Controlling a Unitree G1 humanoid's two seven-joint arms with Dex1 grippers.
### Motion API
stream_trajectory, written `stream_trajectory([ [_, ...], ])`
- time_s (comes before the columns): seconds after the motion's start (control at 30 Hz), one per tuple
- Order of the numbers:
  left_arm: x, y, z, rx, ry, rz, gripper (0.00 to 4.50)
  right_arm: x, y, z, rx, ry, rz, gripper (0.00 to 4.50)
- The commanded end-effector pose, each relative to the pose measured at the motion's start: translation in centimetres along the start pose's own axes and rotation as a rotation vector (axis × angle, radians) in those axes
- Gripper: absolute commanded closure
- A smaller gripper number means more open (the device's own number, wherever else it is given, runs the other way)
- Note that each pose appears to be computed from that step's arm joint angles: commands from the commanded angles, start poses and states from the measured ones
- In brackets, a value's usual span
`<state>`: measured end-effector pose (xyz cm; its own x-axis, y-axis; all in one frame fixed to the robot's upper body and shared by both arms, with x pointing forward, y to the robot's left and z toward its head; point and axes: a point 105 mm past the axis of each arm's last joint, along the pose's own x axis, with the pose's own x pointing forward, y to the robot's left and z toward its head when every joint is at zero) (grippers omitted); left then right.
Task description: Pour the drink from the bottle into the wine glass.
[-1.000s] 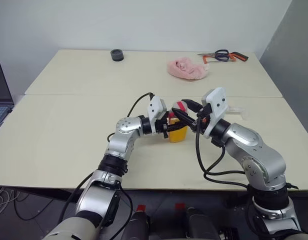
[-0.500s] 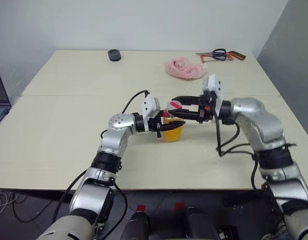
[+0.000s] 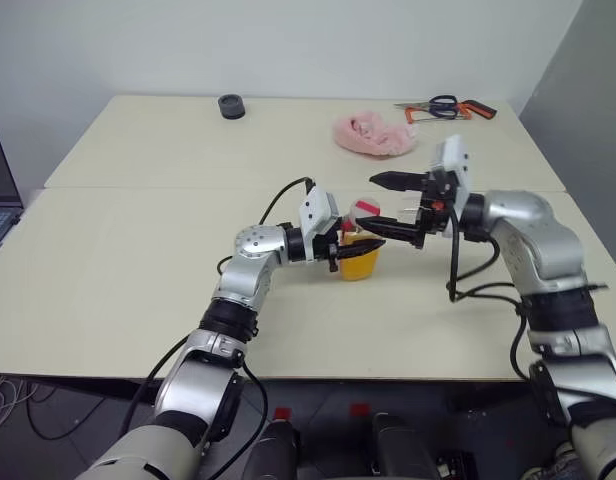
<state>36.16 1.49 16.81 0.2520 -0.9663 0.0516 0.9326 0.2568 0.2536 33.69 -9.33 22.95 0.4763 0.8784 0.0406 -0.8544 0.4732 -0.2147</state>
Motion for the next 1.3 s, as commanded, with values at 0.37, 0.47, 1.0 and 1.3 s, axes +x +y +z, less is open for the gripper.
stream_trajectory([
  [0.37, 1.5, 0.8, 1.9, 0.059, -0.049, 0.04, 2.74, 1.3, 3.9, 1.7, -0.049, -0.112, -0.533, 0.0],
  [0.47, 1.6, 1.2, 1.9, 0.061, -0.046, 0.051, 2.74, 1.3, 4.2, 1.4, -0.021, -0.118, -0.571, 0.0],
  [1.0, 1.3, 1.5, 1.3, 0.062, -0.027, 0.067, 2.74, 1.8, 4.4, 1.3, -0.016, -0.153, -0.609, 2.37],
  [1.3, 1.1, 1.7, 1.6, 0.071, -0.031, 0.08, 2.74, 1.7, 4.7, 1.2, 0.0, -0.163, -0.59, 4.5],
])
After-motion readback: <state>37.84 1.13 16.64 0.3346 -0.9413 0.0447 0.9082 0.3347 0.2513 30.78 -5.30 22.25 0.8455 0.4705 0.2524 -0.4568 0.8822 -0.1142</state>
